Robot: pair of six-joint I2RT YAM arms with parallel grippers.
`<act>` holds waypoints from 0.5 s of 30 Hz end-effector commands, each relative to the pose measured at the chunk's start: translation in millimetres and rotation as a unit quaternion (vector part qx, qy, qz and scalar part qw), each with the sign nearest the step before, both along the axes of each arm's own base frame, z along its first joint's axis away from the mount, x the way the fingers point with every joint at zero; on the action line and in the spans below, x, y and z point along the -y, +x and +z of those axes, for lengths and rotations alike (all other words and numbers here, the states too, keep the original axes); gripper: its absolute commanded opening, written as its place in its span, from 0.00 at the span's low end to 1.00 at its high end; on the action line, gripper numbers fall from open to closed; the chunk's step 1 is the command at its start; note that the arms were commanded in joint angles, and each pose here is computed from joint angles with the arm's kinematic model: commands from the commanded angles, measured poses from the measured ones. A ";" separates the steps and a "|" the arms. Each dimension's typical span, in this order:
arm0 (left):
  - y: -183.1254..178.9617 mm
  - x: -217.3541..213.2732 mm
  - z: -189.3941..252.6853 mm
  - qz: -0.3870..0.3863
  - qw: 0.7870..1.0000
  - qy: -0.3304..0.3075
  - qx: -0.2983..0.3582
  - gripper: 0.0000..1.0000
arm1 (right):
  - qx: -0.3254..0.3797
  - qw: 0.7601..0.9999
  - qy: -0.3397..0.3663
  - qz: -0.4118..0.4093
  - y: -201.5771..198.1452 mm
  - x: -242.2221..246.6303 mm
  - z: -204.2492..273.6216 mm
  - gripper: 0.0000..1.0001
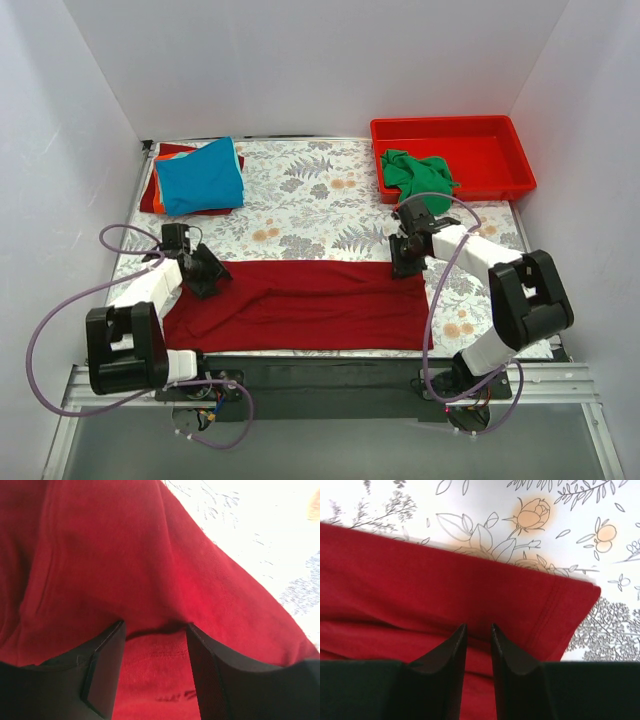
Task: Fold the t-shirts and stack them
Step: Fold the tshirt
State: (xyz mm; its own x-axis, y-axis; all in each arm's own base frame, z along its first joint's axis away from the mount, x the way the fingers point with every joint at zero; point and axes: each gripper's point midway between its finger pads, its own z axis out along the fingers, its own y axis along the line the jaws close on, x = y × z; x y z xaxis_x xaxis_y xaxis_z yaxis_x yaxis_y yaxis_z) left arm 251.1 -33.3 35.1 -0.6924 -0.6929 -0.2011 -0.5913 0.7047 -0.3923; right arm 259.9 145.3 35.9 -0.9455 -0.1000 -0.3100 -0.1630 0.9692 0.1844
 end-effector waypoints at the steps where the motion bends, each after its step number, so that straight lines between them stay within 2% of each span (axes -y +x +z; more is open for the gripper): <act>1: 14.5 7.1 -6.4 -0.029 0.999 -0.015 0.024 0.50 | 0.014 1.000 -0.014 -0.009 13.9 3.8 -9.7 0.31; 8: 29.9 12.2 -29.4 -0.046 0.999 -0.025 0.012 0.50 | 0.012 0.997 -0.060 -0.036 35.4 24.2 -26.3 0.31; 13: 57.6 49.1 -22.3 -0.111 0.993 -0.030 0.041 0.49 | 0.006 0.995 -0.076 -0.066 40.0 44.4 -31.9 0.31; 15: 66.7 60.3 -25.3 -0.119 0.992 -0.039 0.033 0.49 | 0.005 0.994 -0.078 -0.082 43.4 55.5 -31.3 0.31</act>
State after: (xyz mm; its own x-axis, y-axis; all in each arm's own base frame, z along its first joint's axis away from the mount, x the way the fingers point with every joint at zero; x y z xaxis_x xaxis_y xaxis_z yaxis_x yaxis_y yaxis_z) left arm 312.5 -77.4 27.6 -0.7857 -0.5846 -0.2022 -0.4238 0.7469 -0.5124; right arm 296.7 119.6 18.9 -0.9464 -0.0213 -0.3224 -0.0621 0.9912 0.1167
